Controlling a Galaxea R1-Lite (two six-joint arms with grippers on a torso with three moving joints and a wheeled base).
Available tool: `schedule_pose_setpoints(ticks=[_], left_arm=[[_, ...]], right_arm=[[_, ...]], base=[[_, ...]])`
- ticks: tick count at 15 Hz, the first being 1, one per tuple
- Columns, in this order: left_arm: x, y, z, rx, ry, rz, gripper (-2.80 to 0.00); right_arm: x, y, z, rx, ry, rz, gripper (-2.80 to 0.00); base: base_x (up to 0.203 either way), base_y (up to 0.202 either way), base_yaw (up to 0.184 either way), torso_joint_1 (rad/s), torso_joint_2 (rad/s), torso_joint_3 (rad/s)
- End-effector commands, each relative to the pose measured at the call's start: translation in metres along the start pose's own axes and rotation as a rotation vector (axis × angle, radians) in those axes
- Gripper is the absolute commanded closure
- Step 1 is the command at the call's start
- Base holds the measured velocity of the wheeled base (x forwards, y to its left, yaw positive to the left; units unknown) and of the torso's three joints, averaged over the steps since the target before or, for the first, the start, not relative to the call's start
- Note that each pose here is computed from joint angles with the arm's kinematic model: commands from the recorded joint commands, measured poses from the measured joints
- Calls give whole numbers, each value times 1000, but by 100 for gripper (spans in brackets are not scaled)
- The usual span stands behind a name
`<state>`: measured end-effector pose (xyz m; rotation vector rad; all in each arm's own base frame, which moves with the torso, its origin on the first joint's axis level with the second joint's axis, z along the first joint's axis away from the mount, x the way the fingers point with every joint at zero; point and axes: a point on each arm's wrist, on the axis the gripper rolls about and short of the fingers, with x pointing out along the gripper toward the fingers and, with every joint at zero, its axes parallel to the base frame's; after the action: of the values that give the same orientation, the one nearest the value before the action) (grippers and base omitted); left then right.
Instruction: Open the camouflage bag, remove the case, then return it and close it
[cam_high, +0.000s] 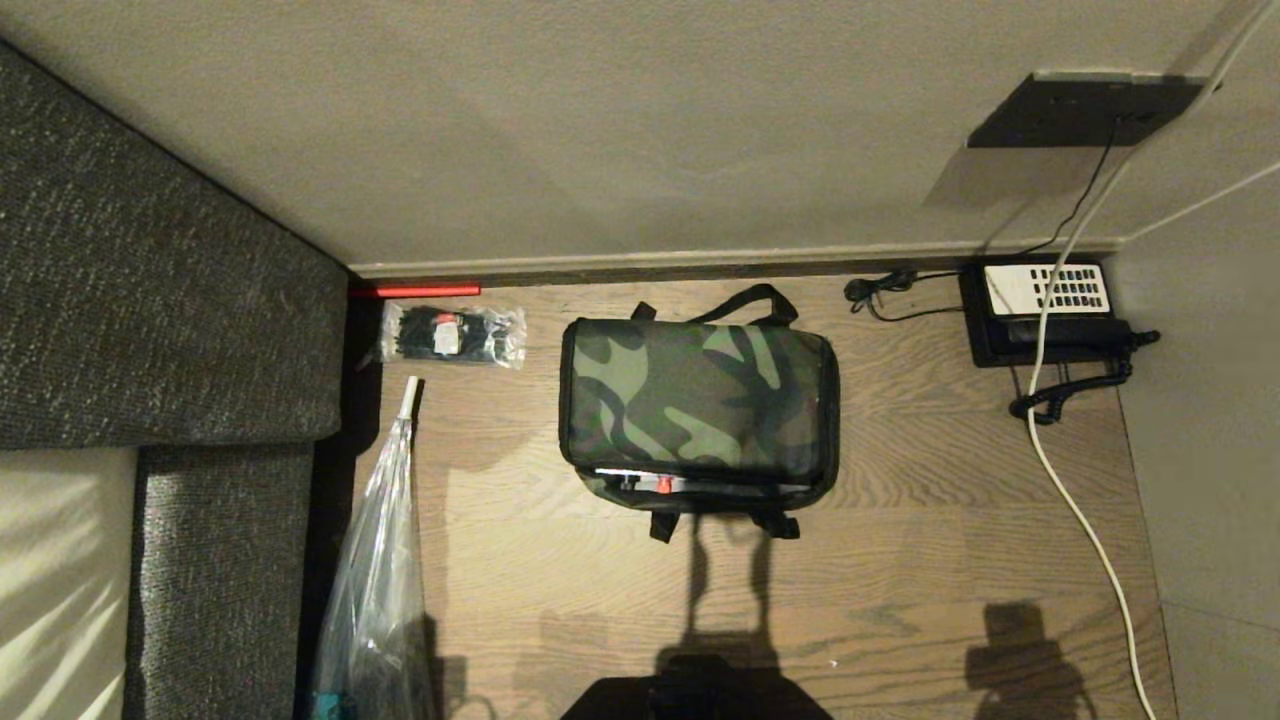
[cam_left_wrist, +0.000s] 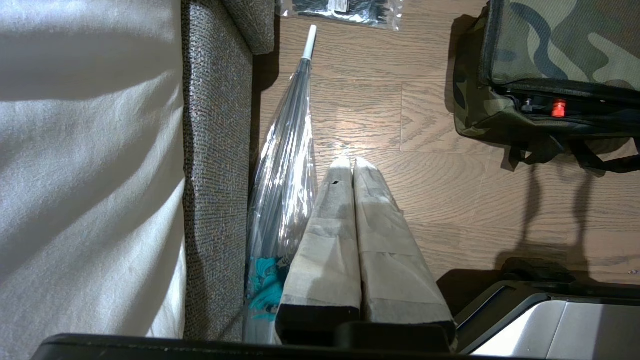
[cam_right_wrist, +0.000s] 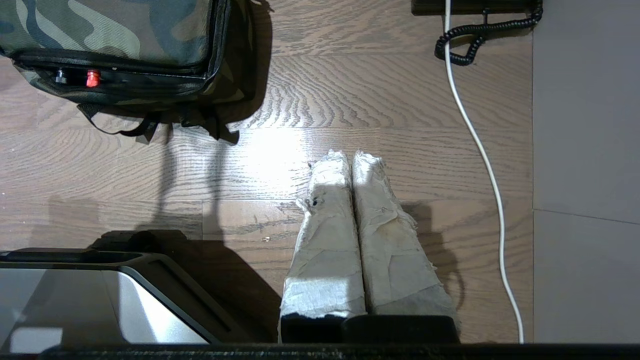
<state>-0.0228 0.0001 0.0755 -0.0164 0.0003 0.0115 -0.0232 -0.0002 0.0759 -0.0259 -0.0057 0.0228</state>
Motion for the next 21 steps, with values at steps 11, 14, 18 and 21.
schedule_pose_setpoints(ticks=[11,14,18,21], left_arm=[[0,0,-1,-4,1,1,0],[0,0,-1,-4,1,1,0],[0,0,-1,-5,1,1,0],[0,0,-1,-5,1,1,0]], right_arm=[[0,0,0,-2,1,2,0],[0,0,0,0,1,2,0],[0,0,0,-2,1,2,0],[0,0,0,-1,1,2,0]], base=[[0,0,0,0,0,0],[0,0,0,2,0,122],[0,0,0,0,2,195],[0,0,0,2,2,203]])
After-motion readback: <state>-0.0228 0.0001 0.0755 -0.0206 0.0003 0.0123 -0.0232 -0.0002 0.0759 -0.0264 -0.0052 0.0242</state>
